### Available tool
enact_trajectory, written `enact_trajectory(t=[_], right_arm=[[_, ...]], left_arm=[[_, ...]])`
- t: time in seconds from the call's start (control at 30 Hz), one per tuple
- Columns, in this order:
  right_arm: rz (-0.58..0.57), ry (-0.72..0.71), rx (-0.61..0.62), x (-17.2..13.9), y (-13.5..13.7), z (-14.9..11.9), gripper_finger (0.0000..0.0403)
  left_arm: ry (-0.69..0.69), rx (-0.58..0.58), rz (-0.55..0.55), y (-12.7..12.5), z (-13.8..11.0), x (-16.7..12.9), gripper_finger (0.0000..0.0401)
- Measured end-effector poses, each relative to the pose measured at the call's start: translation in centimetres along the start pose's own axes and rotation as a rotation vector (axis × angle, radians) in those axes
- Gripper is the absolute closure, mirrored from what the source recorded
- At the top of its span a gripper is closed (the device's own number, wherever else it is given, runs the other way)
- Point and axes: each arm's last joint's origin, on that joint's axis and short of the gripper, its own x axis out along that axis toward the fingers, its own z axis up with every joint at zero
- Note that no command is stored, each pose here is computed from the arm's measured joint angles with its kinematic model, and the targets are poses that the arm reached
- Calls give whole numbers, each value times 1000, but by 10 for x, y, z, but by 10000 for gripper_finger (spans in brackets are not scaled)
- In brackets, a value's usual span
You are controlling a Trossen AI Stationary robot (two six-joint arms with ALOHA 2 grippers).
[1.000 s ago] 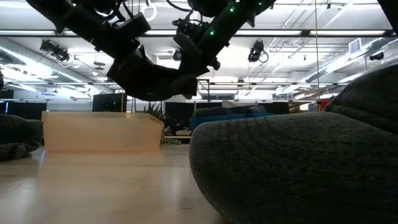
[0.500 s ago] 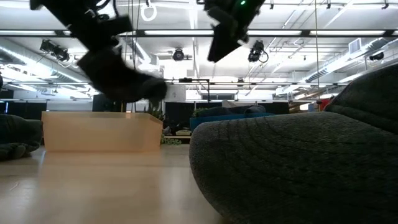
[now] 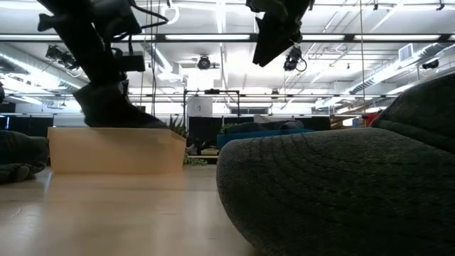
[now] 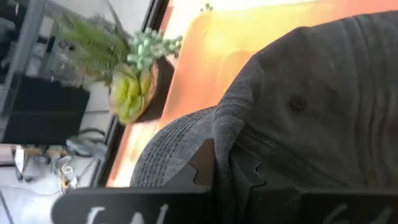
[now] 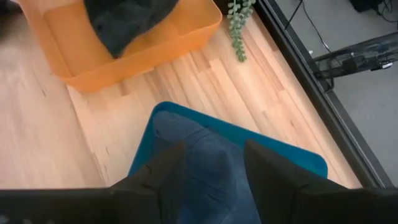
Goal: Pick & Place hat
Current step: Put the top right black cap into the orange bin
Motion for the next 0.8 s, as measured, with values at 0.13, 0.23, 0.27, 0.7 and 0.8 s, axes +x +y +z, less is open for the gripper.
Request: enact_trajectory(t=[0.13, 0.23, 0.27, 0.7, 0.8], right_arm=[[2, -10, 1, 0, 0, 1, 234], [3, -11, 1, 0, 0, 1, 234], [3, -11, 1, 0, 0, 1, 234], [3, -13, -14, 0, 0, 1, 234], [4, -13, -14, 0, 0, 1, 234]], left_arm=[[-64, 20, -74, 4, 6, 6, 384], [-118, 4, -173, 5, 12, 12, 383], [-122, -2, -199, 5, 12, 13, 383], [-33, -24, -245, -7, 13, 42, 343], [-12, -24, -250, -10, 12, 45, 305]])
